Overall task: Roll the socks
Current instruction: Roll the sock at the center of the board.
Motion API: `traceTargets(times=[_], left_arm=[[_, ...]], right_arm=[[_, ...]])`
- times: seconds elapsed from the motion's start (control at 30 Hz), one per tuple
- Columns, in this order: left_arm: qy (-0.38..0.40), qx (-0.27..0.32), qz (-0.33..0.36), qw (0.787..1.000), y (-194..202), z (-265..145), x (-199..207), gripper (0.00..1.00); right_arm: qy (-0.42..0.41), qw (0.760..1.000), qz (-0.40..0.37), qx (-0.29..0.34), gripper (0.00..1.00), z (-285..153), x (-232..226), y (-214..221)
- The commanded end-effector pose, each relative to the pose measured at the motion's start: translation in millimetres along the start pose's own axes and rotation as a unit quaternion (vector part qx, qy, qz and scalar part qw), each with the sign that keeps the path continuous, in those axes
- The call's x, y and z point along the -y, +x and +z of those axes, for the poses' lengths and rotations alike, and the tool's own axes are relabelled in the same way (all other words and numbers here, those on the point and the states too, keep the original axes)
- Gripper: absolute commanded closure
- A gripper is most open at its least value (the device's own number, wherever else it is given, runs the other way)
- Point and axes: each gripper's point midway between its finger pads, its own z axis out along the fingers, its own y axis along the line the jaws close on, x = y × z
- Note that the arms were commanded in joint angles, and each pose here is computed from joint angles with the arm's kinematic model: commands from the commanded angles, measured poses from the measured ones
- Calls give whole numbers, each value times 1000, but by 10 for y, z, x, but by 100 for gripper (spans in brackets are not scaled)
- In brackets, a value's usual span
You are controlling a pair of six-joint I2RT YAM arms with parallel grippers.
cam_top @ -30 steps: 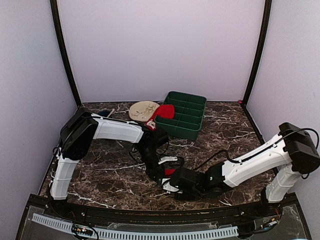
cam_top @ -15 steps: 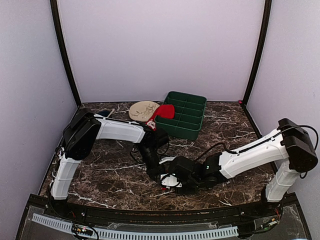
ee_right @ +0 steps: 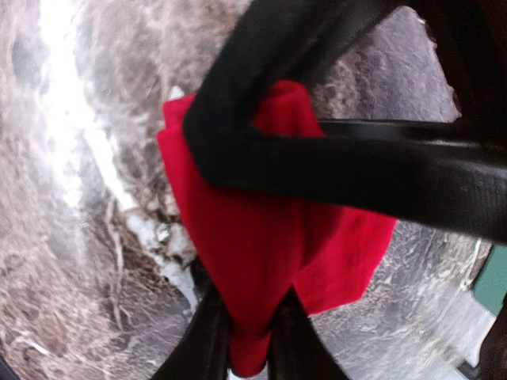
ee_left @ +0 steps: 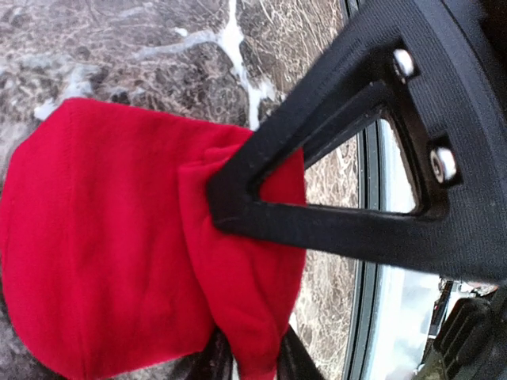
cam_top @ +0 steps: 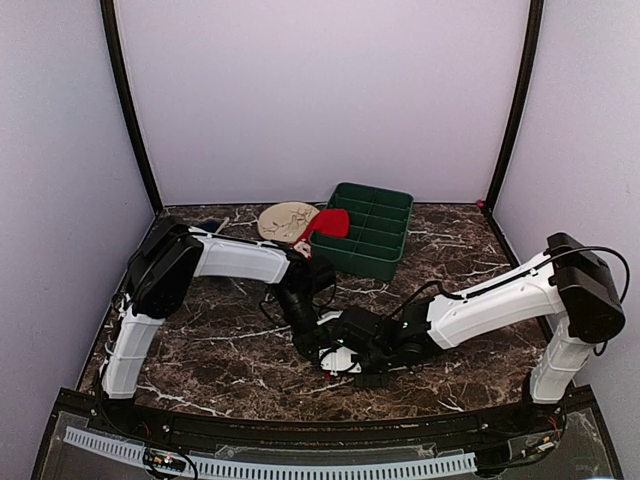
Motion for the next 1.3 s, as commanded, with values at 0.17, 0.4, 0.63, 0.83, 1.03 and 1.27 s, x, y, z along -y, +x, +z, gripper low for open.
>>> traceTargets(times=[0.17, 0.4, 0.63, 0.83, 1.03, 1.27], left_arm=[[-19, 0, -29, 999, 6, -128, -107, 75], [-27, 17, -41, 999, 39, -250, -92, 72], [-41, 61, -36, 997, -30, -447, -71, 71], [-64, 82, -38, 994, -44, -582, -142, 71], [-99, 113, -45, 988, -65, -729, -265, 71], [-150, 136, -54, 978, -41, -826, -404, 70]], right_arm=[[-19, 999, 34, -4, 95, 31, 2, 27], [-36, 996, 78, 5, 98, 21, 3, 5], [-47, 993, 112, 16, 99, 8, 22, -32], [-65, 988, 138, 23, 99, -13, 20, -53], [-99, 978, 181, 35, 99, -50, 31, -63], [-154, 956, 244, 53, 99, -98, 103, -72]])
